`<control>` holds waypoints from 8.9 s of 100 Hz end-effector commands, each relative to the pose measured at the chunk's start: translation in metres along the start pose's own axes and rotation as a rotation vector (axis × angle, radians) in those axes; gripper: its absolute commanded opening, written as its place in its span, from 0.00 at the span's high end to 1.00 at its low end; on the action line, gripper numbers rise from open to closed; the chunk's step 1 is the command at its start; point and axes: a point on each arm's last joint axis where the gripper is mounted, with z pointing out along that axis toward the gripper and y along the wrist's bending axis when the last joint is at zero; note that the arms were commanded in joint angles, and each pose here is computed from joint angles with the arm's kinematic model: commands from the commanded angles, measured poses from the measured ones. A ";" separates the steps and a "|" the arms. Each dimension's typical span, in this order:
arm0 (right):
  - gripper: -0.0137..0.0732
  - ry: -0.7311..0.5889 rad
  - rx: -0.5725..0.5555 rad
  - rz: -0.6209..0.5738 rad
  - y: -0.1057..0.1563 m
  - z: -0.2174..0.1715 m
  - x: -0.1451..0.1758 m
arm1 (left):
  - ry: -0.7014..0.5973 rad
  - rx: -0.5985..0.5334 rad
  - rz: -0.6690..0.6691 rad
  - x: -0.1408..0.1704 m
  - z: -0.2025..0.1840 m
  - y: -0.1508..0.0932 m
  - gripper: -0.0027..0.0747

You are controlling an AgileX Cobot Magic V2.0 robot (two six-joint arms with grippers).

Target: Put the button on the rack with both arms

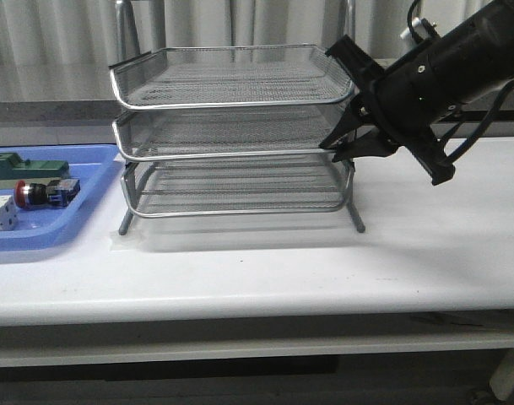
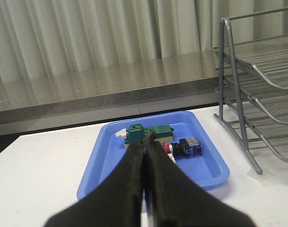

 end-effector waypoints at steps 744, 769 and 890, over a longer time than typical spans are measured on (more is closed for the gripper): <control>0.92 -0.263 0.373 -0.830 -0.029 -0.335 0.141 | 0.965 0.315 -0.039 -0.116 0.263 0.001 0.99; 0.92 -0.263 0.373 -0.830 -0.029 -0.335 0.141 | 0.967 0.398 0.098 -0.113 0.281 0.001 0.91; 0.92 -0.263 0.373 -0.830 -0.029 -0.335 0.141 | 0.771 0.539 0.568 -0.039 0.374 -0.010 0.31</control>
